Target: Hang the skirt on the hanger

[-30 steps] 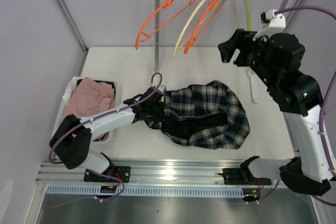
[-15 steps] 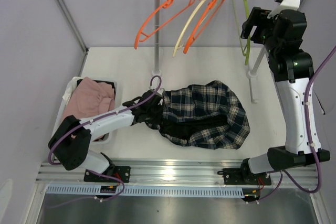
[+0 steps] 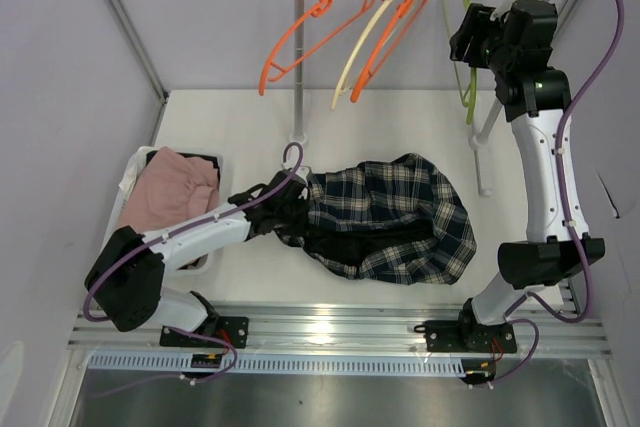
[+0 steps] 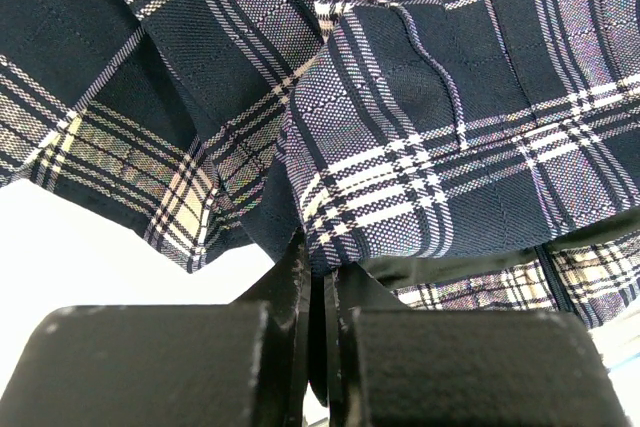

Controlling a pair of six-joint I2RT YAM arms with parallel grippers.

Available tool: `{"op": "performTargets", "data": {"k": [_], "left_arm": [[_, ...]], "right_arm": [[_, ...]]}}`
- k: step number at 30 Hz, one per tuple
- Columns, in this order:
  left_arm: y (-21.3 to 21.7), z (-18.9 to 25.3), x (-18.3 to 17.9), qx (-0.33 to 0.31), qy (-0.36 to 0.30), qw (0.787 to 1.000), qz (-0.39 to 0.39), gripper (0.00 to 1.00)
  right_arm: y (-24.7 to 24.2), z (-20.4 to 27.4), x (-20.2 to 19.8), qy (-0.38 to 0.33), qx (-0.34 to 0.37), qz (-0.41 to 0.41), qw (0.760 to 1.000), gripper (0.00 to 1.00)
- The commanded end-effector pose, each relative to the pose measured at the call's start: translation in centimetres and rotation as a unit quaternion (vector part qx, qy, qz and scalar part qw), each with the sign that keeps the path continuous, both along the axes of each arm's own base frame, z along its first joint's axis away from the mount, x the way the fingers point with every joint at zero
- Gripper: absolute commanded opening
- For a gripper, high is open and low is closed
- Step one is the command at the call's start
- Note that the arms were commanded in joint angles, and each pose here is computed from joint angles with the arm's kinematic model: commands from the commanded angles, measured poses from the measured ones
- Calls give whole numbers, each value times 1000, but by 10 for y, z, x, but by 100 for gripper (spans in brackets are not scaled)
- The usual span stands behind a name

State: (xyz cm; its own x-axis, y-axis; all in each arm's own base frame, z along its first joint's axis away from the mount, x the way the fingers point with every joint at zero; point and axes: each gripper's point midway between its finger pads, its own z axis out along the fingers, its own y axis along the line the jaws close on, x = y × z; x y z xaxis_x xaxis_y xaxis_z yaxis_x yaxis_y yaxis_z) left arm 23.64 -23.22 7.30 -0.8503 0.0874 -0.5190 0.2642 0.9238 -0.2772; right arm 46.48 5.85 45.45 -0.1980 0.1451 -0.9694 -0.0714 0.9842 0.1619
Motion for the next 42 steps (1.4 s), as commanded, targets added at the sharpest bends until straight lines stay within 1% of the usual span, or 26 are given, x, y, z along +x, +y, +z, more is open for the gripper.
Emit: {"op": "performTargets", "data": {"k": [1, 3, 4, 5, 6, 8, 9, 11, 14, 15, 18, 28, 34, 42], "left_arm": [[2, 11, 0, -4, -16, 1000, -3, 0], [2, 12, -2, -4, -15, 1000, -6, 0], [3, 13, -2, -3, -15, 1000, -6, 0], [3, 14, -2, -4, -17, 1000, -7, 0], [4, 16, -1, -4, -20, 1000, -6, 0], [4, 18, -2, -5, -21, 1000, -7, 0], [3, 21, -2, -7, -24, 1000, -7, 0], [4, 23, -2, -7, -25, 1000, -9, 0], [5, 26, -1, -6, -29, 1000, -8, 0], [6, 27, -2, -6, -29, 1000, -8, 0], [7, 29, -3, -6, -32, 999, -9, 0], [6, 30, -3, -8, -34, 999, -13, 0], [6, 30, -3, -7, -33, 999, -17, 0], [7, 34, -2, 0, -37, 999, -20, 0]], "right_arm": [[-6, 28, -2, -41, 4, -13, 999, 61], [-8, 27, -2, -41, 2, -19, 999, 55], [-8, 28, -2, -41, 1, -18, 999, 49], [-7, 26, -1, -39, 0, -18, 999, 46], [-8, 25, -2, -38, 1, -19, 999, 39], [-8, 24, -2, -38, -1, -19, 999, 33], [-8, 23, -1, -36, 0, -19, 999, 28], [-7, 22, 0, -35, 0, -18, 999, 25], [-6, 23, 0, -36, 0, -15, 999, 17], [-7, 25, -1, -38, 1, -16, 999, 10], [-6, 27, -2, -41, 4, -15, 999, 0], [-6, 57, -13, -81, 12, -13, 997, 0], [-9, 66, -20, -90, 12, -17, 996, 0], [-9, 72, -20, -108, 16, -17, 994, 0]]}}
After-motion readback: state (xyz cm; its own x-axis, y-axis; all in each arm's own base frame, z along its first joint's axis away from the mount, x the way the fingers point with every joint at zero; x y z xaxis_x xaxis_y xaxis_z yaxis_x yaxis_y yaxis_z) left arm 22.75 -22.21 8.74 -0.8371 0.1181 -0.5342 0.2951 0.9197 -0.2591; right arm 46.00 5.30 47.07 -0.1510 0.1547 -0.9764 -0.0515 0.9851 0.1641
